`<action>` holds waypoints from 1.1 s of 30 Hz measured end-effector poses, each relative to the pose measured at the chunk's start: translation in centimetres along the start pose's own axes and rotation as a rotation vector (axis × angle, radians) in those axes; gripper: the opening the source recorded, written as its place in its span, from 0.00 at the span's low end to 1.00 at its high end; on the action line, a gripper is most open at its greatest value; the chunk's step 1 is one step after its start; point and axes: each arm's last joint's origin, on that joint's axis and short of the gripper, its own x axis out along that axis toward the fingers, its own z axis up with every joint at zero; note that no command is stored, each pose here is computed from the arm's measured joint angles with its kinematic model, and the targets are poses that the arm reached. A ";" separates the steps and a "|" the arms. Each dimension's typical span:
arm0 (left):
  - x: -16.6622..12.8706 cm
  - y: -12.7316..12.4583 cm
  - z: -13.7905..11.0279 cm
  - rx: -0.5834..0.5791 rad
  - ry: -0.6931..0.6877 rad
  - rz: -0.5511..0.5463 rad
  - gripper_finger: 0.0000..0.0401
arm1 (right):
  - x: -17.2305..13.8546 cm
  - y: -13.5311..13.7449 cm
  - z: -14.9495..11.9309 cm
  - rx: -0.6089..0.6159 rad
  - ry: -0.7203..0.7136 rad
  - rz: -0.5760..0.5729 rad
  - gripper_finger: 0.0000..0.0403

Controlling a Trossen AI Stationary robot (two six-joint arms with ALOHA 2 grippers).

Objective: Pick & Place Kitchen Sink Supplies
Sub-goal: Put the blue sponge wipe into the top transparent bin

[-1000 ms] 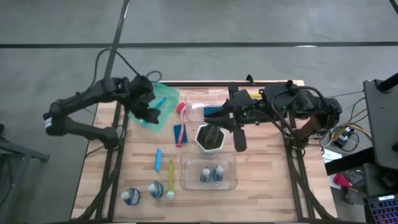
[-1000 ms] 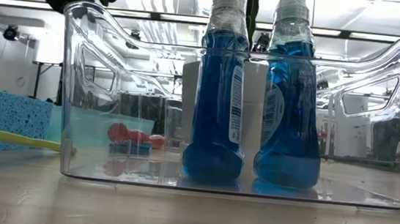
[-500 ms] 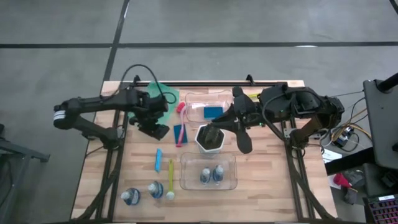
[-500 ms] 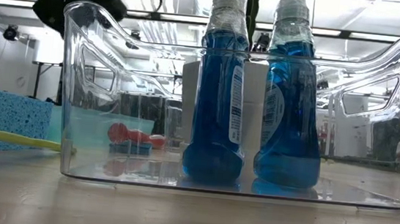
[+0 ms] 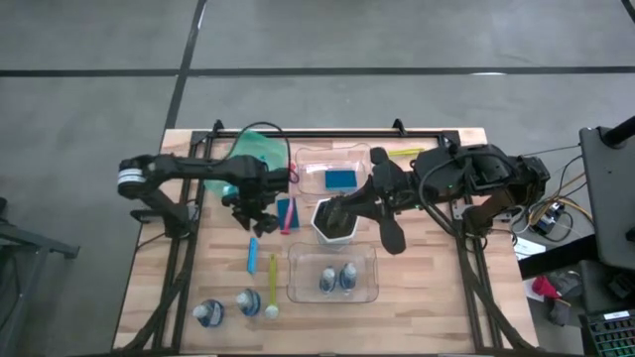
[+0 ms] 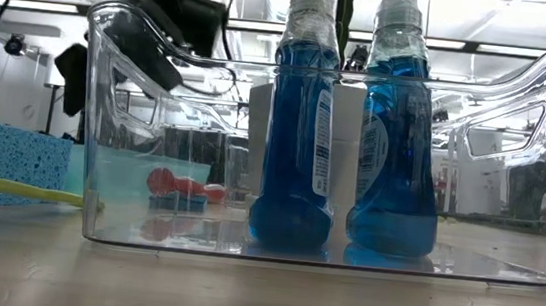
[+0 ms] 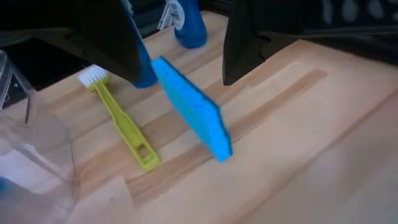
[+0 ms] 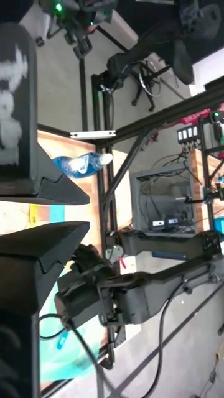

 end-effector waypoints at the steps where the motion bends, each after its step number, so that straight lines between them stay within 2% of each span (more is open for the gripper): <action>1: 0.3 -0.1 0.3 -0.001 0.014 0.002 0.54 | 0.0 0.1 -0.1 -0.002 0.008 0.003 0.12; 14: 3.3 0.3 3.1 0.015 0.115 0.078 0.54 | -0.1 0.9 -0.3 0.028 0.015 0.025 0.12; 20: 4.3 0.3 3.9 0.023 0.152 0.075 0.54 | -0.1 0.9 -0.4 0.032 0.016 0.026 0.12; 26: 4.8 0.3 4.1 0.030 0.200 0.036 0.52 | -0.1 1.1 -0.4 0.041 0.017 0.030 0.12; 33: 4.7 0.5 3.7 0.017 0.229 0.052 0.48 | -0.1 1.2 -0.4 0.027 0.017 0.033 0.12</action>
